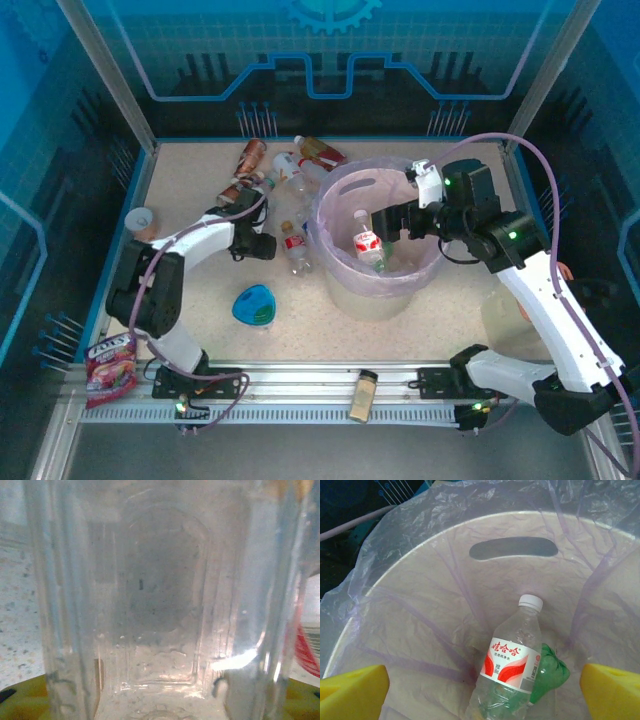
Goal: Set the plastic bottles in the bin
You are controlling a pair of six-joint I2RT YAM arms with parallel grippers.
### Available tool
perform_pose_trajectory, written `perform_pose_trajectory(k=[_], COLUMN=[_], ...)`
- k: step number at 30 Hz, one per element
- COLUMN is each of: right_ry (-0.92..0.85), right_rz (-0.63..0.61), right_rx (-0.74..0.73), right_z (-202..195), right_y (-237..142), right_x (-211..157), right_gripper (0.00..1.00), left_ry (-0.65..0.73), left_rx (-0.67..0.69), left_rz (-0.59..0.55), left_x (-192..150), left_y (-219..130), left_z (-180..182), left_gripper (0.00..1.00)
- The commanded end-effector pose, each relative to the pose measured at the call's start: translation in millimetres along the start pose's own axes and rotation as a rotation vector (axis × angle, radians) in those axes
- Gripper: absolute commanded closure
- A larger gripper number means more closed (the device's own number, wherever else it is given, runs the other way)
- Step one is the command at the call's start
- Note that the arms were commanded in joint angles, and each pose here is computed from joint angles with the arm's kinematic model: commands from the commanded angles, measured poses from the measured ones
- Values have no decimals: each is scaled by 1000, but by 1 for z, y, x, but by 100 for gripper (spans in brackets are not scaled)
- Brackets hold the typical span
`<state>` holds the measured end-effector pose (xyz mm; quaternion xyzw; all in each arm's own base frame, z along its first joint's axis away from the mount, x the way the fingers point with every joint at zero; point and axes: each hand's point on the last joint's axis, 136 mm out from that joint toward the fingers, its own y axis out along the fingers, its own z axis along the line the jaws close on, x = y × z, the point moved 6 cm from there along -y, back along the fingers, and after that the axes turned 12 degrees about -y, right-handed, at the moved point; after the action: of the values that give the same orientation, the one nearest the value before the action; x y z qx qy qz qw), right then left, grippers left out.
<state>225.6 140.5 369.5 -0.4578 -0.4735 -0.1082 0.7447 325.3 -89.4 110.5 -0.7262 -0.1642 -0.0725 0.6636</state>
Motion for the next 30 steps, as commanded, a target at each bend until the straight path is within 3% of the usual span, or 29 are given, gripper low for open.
perform_pose_trajectory(k=[1,10,16,26,30], right_ry=[-7,-14,-59,-54,-44], right_rz=[-75,-254,-264,-248,-242], right_rx=[27,221,339,445,493], right_z=[3,30,59,87,94], right_y=[-11,-9,19,74,98], right_x=[20,78,112,146,151], right_gripper=[2,3,1,0,11], left_ry=[-14,-73,-25,80,112], left_rx=[-59,-403,-595,-791,-812], left_rz=[-84,-344,-453,-500,-500], left_x=[8,10,-3,-21,-23], left_y=[-37,-140,-197,-241,-245], left_z=[-7,-29,-57,-90,-98], left_gripper=[43,51,54,54,55])
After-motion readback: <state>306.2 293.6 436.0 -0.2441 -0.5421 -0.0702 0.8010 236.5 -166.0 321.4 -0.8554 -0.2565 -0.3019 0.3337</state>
